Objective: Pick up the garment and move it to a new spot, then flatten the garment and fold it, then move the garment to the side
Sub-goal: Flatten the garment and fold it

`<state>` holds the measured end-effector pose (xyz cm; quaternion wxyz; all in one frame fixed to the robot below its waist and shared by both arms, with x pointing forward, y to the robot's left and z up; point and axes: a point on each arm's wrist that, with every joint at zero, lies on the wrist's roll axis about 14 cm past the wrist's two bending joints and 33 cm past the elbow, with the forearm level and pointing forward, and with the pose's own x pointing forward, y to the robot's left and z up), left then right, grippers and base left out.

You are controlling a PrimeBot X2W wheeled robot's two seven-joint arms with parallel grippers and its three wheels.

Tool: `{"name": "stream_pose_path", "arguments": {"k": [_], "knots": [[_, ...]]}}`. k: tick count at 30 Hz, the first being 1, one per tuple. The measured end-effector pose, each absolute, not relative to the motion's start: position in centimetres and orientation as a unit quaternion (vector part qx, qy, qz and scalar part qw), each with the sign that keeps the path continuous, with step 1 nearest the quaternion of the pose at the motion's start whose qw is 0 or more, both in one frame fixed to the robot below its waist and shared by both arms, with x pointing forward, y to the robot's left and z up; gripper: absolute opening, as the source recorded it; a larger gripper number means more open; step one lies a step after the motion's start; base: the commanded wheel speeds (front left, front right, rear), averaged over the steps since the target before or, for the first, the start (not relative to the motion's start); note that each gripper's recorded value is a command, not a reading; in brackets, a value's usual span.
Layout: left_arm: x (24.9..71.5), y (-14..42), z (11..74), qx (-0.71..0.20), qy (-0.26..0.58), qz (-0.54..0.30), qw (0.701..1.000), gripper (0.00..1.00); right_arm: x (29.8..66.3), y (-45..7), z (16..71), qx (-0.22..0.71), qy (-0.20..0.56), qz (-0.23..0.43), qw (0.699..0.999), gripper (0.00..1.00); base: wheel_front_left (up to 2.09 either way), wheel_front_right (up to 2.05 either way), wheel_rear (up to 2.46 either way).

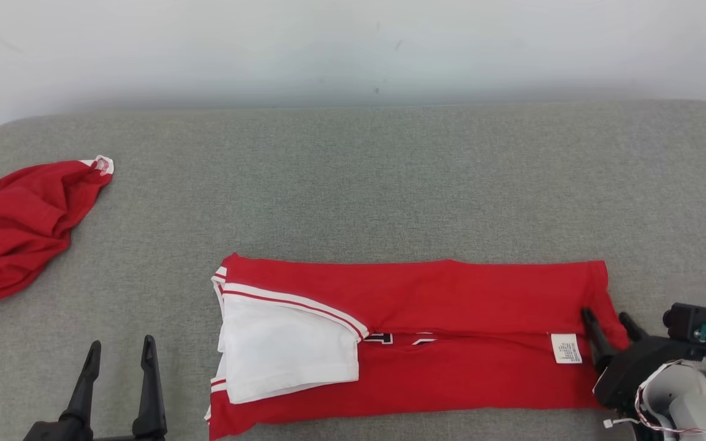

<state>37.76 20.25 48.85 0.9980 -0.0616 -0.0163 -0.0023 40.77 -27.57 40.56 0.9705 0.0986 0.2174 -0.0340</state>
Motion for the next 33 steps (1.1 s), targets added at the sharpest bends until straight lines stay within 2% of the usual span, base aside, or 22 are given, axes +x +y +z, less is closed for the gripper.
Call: {"name": "stream_pose_path", "arguments": {"k": [4, 5, 6, 7, 11, 15, 27, 33], "knots": [[37.3, 20.7, 48.7, -0.059, -0.014, 0.004, 0.998, 1.0, 40.1, -26.7, 39.3, 0.104, 0.246, -0.028, 0.963, 1.0, 0.0, 0.0, 0.0], [37.3, 20.7, 48.6, -0.058, -0.013, 0.004, 0.998, 1.0, 40.1, -26.5, 39.3, 0.107, 0.247, -0.025, 0.963, 0.47, 0.0, 0.0, 0.0], [37.2, 20.7, 48.6, -0.056, -0.013, 0.004, 0.998, 1.0, 39.9, -26.2, 39.2, 0.107, 0.249, -0.021, 0.962, 0.36, 0.0, 0.0, 0.0], [37.2, 20.8, 48.6, -0.056, -0.012, 0.005, 0.998, 1.0, 39.8, -25.8, 39.0, 0.109, 0.252, -0.016, 0.962, 0.0, 0.0, 0.0, 0.0], [37.2, 20.8, 48.4, -0.056, -0.01, 0.006, 0.998, 1.0, 39.4, -25.2, 39.0, 0.119, 0.256, -0.01, 0.959, 0.0, 0.0, 0.0, 0.0], [37.3, 20.6, 48.2, -0.056, -0.008, 0.004, 0.998, 1.0, 39.6, -27.0, 39.9, 0.116, 0.237, -0.029, 0.964, 0.0, 0.0, 0.0, 0.0], [37.5, 20.0, 49.0, -0.052, -0.019, -0.007, 0.998, 1.0, 37.7, -40.1, 45.6, 0.049, 0.169, -0.161, 0.971, 0.0, 0.0, 0.0, 0.0], [37.1, 19.9, 49.1, -0.052, -0.019, -0.007, 0.998, 1.0, 38.4, -38.7, 47.4, 0.06, 0.135, -0.145, 0.978, 0.0, 0.0, 0.0, 0.0]]}}
